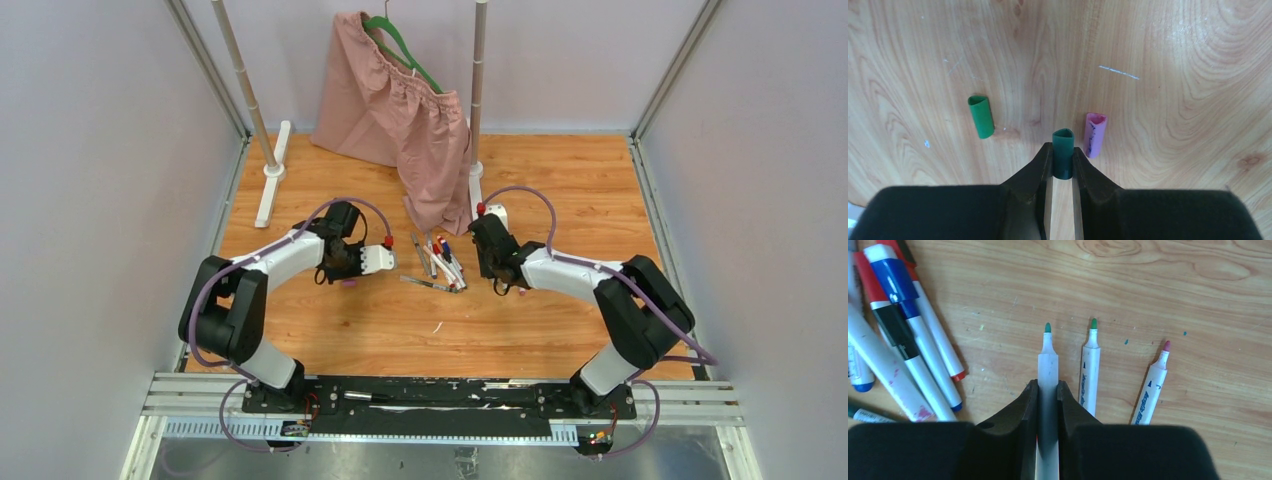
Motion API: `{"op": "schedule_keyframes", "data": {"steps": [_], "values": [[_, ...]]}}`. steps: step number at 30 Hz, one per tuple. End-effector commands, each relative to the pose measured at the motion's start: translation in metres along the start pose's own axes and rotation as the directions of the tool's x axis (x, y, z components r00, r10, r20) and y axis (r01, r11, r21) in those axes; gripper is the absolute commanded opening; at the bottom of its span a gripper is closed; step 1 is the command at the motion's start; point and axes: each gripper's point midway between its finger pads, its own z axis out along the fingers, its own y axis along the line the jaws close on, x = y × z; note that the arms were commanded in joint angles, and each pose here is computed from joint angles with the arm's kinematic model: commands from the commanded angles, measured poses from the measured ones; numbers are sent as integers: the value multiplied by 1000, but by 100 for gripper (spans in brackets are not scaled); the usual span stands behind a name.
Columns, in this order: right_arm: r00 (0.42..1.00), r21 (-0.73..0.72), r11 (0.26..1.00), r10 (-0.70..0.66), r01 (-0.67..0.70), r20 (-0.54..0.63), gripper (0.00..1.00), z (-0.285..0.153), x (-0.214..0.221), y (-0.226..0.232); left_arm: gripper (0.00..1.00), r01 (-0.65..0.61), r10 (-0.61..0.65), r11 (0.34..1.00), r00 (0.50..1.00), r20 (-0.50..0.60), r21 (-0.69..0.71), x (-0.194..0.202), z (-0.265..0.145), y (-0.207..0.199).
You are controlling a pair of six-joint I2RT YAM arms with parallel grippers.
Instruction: Open the pen caps
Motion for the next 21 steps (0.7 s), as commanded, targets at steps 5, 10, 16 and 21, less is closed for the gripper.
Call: {"op": "schedule_keyframes", "data": {"steps": [5, 10, 16, 21], "values": [[999, 61, 998, -8, 6, 31, 26, 14, 1, -14, 28, -8, 8, 1000, 1000, 6, 25, 1, 2, -2], [1000, 63, 998, -14, 12, 20, 36, 14, 2, -15, 44, 9, -9, 1000, 1000, 0, 7, -1, -5, 7], [998, 49, 999, 7, -10, 63, 40, -4, -5, -17, 55, 32, -31, 999, 999, 23, -34, -10, -24, 22], [993, -60, 998, -23, 30, 114, 41, -28, -17, 5, 62, 117, -108, 989, 990, 93, -87, -30, -59, 52]]}}
